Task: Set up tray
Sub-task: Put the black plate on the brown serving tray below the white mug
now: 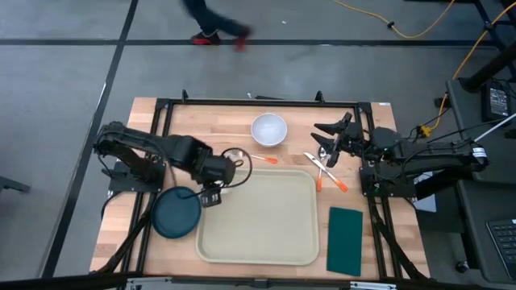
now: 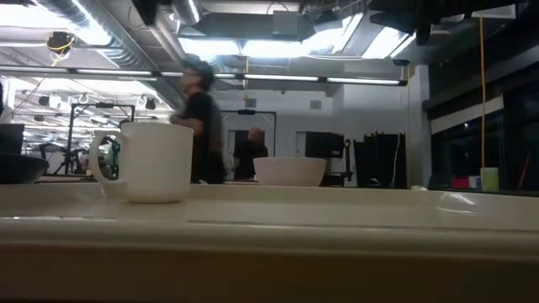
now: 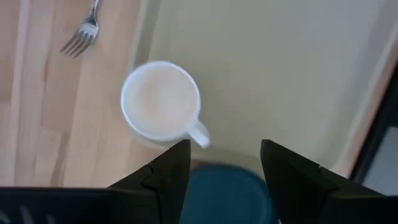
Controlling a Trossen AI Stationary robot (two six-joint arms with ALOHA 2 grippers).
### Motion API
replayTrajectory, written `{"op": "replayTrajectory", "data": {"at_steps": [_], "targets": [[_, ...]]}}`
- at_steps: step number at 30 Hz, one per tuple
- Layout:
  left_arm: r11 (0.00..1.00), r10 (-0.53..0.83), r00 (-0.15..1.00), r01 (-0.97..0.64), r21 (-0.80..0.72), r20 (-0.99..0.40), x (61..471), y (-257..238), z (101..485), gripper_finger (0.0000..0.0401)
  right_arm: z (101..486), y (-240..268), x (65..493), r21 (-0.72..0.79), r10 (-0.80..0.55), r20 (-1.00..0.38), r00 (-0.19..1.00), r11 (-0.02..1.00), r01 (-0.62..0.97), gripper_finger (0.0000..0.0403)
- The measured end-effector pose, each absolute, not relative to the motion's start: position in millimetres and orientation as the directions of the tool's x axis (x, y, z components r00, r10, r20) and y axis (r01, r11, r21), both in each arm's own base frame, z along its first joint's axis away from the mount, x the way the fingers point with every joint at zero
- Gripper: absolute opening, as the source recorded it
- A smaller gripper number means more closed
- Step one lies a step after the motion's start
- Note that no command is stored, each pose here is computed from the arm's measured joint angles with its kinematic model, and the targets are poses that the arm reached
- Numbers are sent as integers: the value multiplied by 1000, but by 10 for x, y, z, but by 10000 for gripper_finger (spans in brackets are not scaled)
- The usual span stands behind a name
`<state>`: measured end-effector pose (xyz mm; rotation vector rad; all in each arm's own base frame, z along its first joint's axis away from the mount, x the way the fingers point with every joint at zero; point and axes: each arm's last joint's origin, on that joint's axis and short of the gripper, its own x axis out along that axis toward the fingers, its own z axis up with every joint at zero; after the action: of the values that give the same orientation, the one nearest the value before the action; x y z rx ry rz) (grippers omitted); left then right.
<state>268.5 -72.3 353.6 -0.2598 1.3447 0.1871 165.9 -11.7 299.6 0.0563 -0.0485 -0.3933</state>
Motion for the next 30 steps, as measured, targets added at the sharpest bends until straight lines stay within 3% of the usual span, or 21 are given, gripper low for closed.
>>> {"op": "replayTrajectory", "data": {"at_steps": [9, 18, 30], "targets": [[951, -41, 139, -299, -81, -989, 2368, -1366, 3455, 192, 2992, -109, 1663, 116, -357, 33, 933, 929, 352, 169], [926, -58, 105, -366, -93, -993, 2130, -1821, 3024, 192, 2971, -99, 1666, 157, -331, 12, 944, 932, 325, 169], [729, -96, 137, -665, -163, -986, 2054, -1969, 2388, 192, 2970, -71, 1673, 149, -232, 11, 973, 962, 228, 169]]}}
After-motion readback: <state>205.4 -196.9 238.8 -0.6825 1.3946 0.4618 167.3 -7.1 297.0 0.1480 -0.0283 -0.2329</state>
